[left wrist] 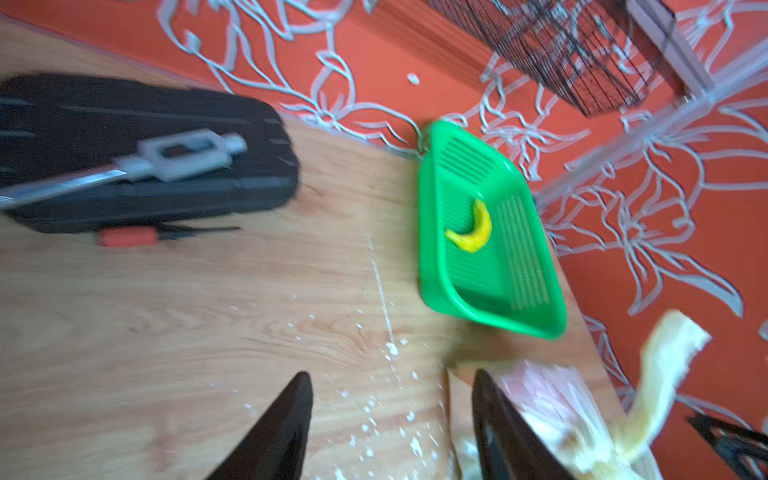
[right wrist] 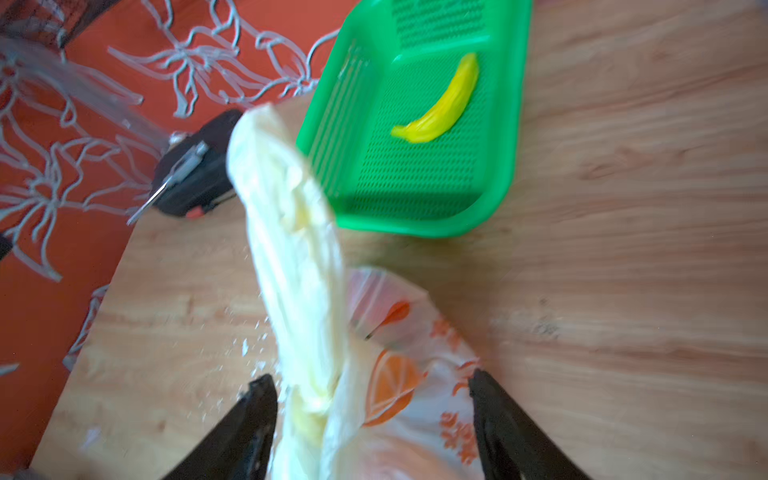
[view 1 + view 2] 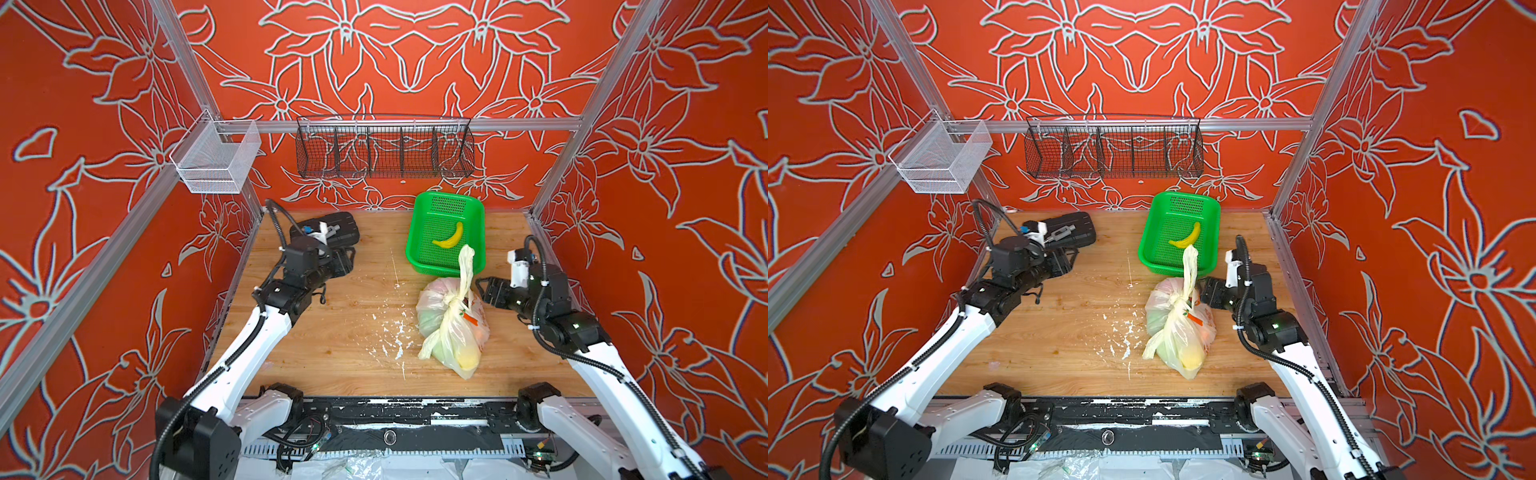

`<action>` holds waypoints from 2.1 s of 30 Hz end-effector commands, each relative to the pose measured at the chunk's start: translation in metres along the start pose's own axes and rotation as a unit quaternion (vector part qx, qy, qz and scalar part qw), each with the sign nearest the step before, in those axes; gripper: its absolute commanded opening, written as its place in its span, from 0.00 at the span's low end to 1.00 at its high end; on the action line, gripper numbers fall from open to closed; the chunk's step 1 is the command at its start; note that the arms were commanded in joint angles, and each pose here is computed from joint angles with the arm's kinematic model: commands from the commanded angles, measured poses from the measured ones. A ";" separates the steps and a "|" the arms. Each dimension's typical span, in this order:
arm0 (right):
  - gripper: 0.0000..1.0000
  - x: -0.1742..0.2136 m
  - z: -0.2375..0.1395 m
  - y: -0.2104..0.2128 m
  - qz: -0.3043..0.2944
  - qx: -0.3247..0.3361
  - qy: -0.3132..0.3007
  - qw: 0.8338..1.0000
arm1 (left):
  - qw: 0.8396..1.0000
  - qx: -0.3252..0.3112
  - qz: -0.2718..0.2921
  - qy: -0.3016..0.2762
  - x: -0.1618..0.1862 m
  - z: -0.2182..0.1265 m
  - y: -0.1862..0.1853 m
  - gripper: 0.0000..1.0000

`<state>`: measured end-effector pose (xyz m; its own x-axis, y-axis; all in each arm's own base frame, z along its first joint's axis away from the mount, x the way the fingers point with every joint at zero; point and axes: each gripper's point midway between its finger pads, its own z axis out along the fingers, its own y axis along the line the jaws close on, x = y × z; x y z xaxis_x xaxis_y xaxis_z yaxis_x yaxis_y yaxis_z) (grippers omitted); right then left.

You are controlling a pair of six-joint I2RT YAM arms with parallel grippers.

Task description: Untie the knot of the plastic bag and take out the fruit

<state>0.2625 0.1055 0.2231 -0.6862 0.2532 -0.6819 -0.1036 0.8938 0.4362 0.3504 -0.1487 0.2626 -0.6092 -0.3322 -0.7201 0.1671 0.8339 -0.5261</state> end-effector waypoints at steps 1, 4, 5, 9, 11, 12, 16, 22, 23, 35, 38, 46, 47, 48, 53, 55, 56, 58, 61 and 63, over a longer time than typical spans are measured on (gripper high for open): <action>0.72 0.032 -0.001 0.009 0.021 0.000 0.077 0.997 | 0.994 0.051 -0.006 0.094 0.041 0.012 -0.042 0.54; 0.70 0.051 0.005 0.013 0.015 -0.001 0.113 0.993 | 0.987 0.086 0.029 0.135 0.062 0.026 -0.077 0.49; 0.70 0.056 0.007 0.013 0.014 -0.001 0.123 0.992 | 0.984 0.091 0.039 0.145 0.067 0.030 -0.085 0.48; 0.69 0.077 0.012 0.013 0.008 0.000 0.153 0.988 | 0.973 0.105 0.061 0.196 0.100 0.048 -0.110 0.47; 0.67 0.082 0.015 0.008 -0.001 0.009 0.154 0.988 | 0.968 0.111 0.067 0.216 0.115 0.057 -0.119 0.47; 0.61 0.084 0.017 0.004 -0.007 0.017 0.152 0.988 | 0.965 0.114 0.070 0.225 0.122 0.061 -0.124 0.47; 0.47 0.092 0.027 -0.009 -0.018 0.039 0.154 0.987 | 0.957 0.119 0.091 0.247 0.143 0.073 -0.136 0.47; 0.19 0.103 0.034 -0.023 -0.036 0.058 0.159 0.985 | 0.945 0.153 0.090 0.276 0.163 0.088 -0.158 0.47; 0.12 0.104 0.034 -0.024 -0.037 0.061 0.158 0.985 | 0.944 0.155 0.089 0.278 0.166 0.092 -0.160 0.48; 0.00 0.100 0.029 -0.023 -0.035 0.051 0.132 0.989 | 0.927 0.179 0.086 0.318 0.187 0.127 -0.177 0.51; 0.00 0.098 0.030 -0.022 -0.031 0.049 0.128 0.990 | 0.921 0.185 0.083 0.332 0.194 0.130 -0.178 0.42; 0.40 0.081 0.015 -0.001 0.010 0.008 0.100 0.995 | 0.919 0.183 0.076 0.341 0.196 0.132 -0.180 0.00; 0.45 0.078 0.013 0.004 0.017 -0.005 0.092 0.996 | 0.919 0.184 0.075 0.340 0.194 0.131 -0.181 0.00; 0.49 0.075 0.012 0.007 0.024 -0.014 0.086 0.996 | 0.919 0.185 0.074 0.339 0.193 0.131 -0.182 0.00; 0.68 0.058 0.011 0.019 0.060 -0.039 0.050 0.996 | 0.918 0.191 0.071 0.339 0.191 0.128 -0.185 0.00; 0.72 0.056 0.017 0.026 0.071 -0.057 0.048 0.995 | 0.918 0.194 0.069 0.340 0.190 0.127 -0.187 0.00; 0.73 0.057 0.021 0.028 0.072 -0.063 0.050 0.994 | 0.918 0.196 0.068 0.339 0.189 0.127 -0.188 0.00; 0.75 0.060 0.029 0.026 0.068 -0.057 0.060 0.994 | 0.917 0.198 0.065 0.340 0.189 0.126 -0.189 0.00; 0.67 0.068 0.042 0.014 0.055 -0.022 0.080 0.995 | 0.915 0.206 0.062 0.342 0.189 0.125 -0.192 0.00; 0.56 0.073 0.046 0.011 0.048 -0.014 0.093 0.994 | 0.915 0.205 0.062 0.342 0.188 0.123 -0.192 0.00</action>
<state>0.2423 0.1489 0.1548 -0.8101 0.2673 -0.5217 -0.0538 0.8523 0.5203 0.3020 -0.4180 0.1588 -0.8888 0.2205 -0.4018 0.4481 0.6021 -0.6608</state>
